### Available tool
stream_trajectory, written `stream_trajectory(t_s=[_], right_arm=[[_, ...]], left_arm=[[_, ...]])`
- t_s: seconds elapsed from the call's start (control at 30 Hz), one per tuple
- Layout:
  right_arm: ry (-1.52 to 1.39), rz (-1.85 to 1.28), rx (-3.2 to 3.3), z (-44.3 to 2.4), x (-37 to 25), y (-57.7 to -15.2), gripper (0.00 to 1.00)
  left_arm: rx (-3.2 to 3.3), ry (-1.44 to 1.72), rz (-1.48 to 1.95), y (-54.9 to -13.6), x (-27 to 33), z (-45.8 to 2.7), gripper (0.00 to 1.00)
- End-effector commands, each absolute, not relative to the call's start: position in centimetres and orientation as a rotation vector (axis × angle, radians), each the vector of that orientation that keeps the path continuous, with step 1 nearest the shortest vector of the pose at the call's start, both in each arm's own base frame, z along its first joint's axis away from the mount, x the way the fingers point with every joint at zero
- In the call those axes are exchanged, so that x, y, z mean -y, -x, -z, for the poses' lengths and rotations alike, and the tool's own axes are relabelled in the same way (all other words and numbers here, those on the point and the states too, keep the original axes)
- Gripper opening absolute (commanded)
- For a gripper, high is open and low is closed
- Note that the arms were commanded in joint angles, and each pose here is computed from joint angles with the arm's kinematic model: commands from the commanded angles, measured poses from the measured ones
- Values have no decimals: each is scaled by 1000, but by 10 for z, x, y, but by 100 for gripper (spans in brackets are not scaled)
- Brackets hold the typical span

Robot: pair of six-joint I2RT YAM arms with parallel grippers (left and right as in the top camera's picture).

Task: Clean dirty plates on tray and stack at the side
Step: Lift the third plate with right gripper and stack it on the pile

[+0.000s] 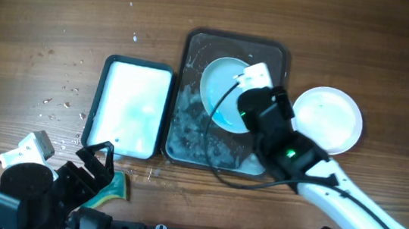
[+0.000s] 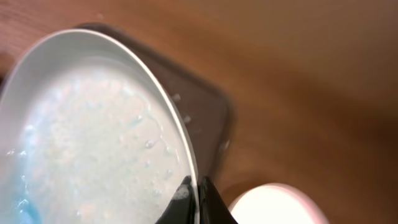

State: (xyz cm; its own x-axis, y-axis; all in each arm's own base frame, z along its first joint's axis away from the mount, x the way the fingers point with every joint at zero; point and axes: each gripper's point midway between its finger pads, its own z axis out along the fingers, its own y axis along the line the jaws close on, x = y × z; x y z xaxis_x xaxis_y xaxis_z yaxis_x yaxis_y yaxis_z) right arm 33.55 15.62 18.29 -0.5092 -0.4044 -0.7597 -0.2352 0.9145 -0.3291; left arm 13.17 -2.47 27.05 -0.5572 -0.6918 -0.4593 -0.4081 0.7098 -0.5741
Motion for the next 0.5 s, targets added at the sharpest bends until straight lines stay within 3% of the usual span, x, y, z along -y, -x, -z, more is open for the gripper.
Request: stream_trajectory(t_s=[0.0, 0.17, 0.43, 0.47], right_arm=[[118, -359, -2226, -207, -152, -320, 4], [-470, -173, -2398, -161, -16, -321, 6], [-1078, -65, -2604, -45, 93, -304, 5], [-1108, -70, -2620, -36, 99, -301, 16]], left_arm=[[-2225, 857, 537, -133, 24, -270, 100], [-2225, 857, 537, -133, 24, -270, 100], [-2225, 857, 537, -133, 24, -270, 100], [-2225, 857, 537, -133, 24, -270, 100]])
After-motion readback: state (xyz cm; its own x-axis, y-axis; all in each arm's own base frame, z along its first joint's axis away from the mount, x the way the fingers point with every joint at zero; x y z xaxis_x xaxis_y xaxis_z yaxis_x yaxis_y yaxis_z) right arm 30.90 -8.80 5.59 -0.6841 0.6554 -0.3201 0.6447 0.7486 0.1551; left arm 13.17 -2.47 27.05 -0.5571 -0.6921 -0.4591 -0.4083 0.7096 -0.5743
